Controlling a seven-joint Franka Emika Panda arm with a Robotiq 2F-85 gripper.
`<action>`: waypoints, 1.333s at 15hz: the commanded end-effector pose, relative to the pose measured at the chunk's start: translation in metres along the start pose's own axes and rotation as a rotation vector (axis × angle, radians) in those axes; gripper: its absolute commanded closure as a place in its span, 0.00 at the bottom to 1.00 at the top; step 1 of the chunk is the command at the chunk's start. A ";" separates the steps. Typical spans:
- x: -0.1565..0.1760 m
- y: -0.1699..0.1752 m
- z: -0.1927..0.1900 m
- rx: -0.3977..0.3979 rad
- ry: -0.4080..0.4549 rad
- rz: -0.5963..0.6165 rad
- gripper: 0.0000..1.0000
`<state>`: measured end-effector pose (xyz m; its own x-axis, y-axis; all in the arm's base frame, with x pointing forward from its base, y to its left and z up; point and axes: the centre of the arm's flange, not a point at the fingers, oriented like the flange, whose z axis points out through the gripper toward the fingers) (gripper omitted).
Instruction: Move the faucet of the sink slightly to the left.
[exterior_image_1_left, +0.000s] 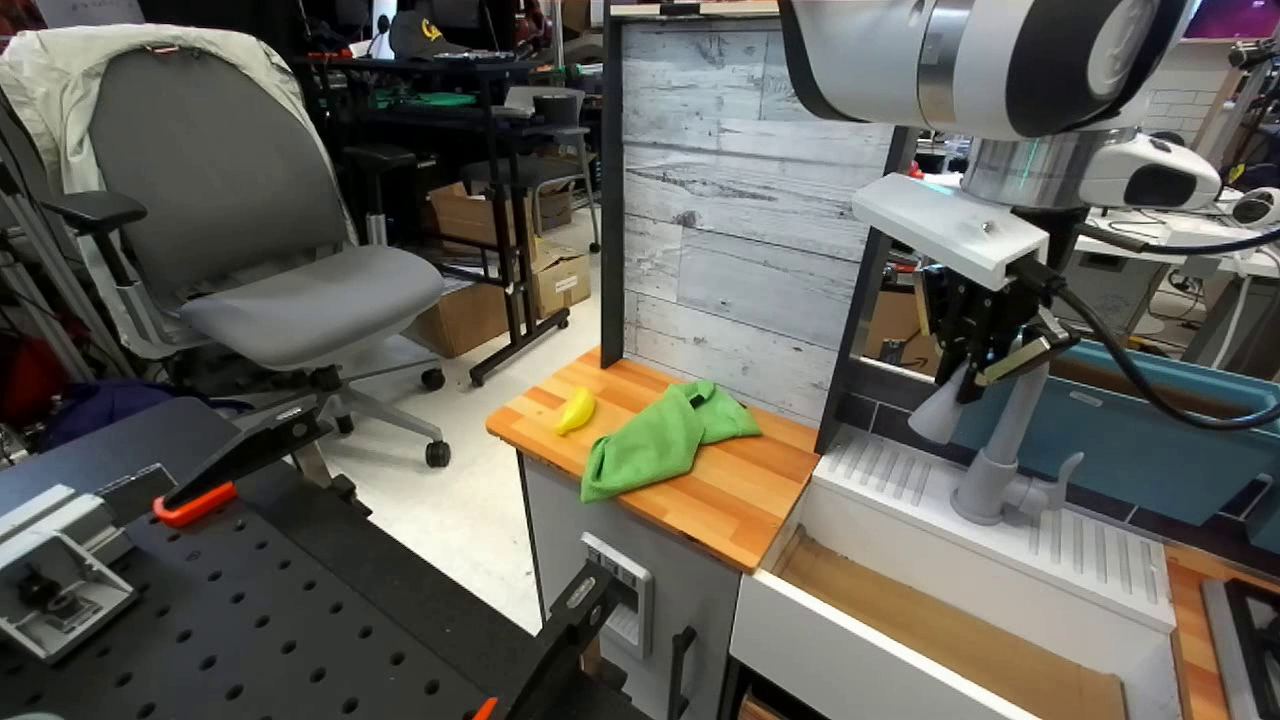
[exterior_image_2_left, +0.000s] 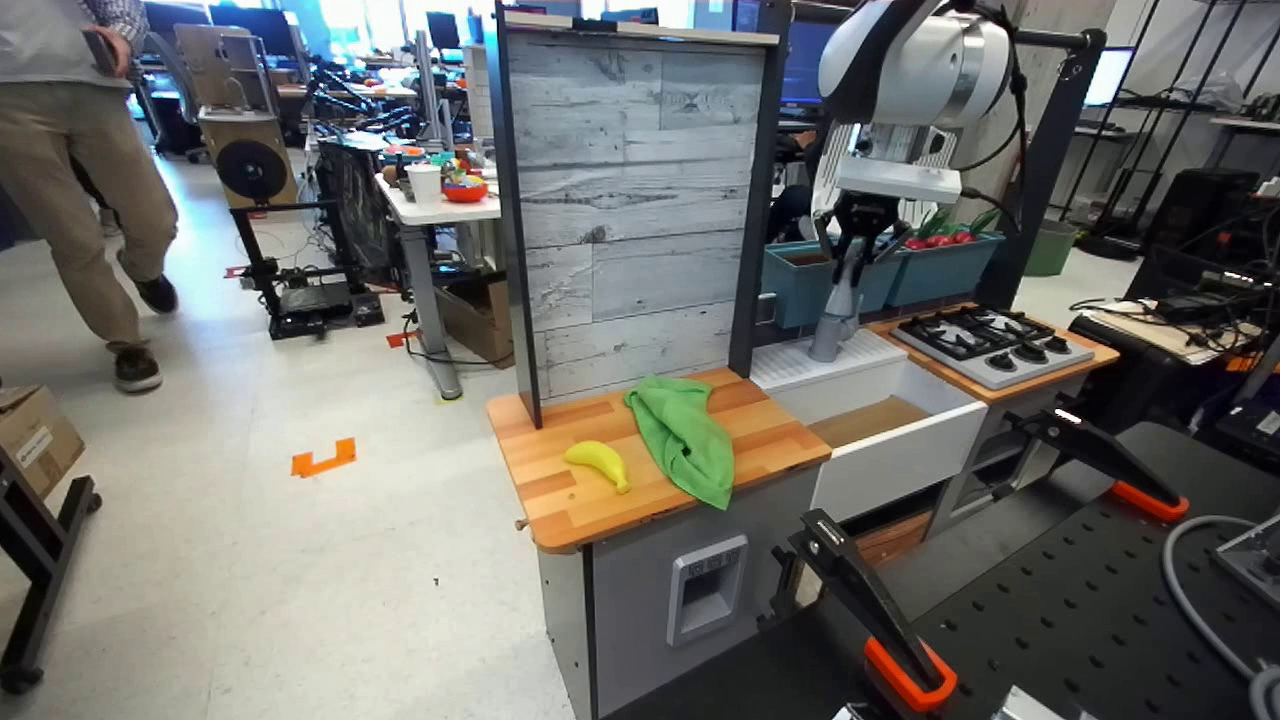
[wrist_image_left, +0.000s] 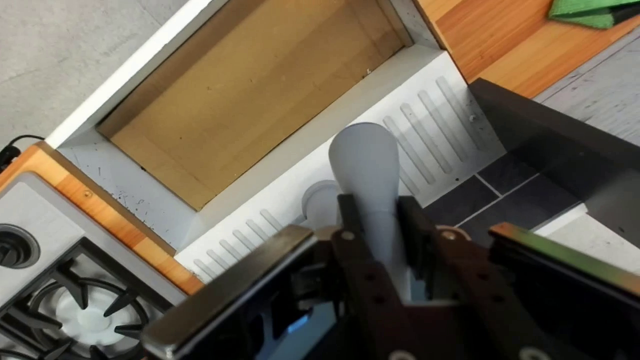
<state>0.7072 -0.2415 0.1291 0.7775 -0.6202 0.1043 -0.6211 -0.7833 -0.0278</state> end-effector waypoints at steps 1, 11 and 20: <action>-0.005 -0.053 0.009 0.085 -0.019 0.050 0.94; 0.012 -0.087 -0.003 0.142 0.005 0.190 0.94; 0.016 -0.089 -0.002 0.163 0.011 0.191 0.16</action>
<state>0.7492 -0.2070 0.1290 0.6399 -0.7586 0.1225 -0.7453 -0.6515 -0.1414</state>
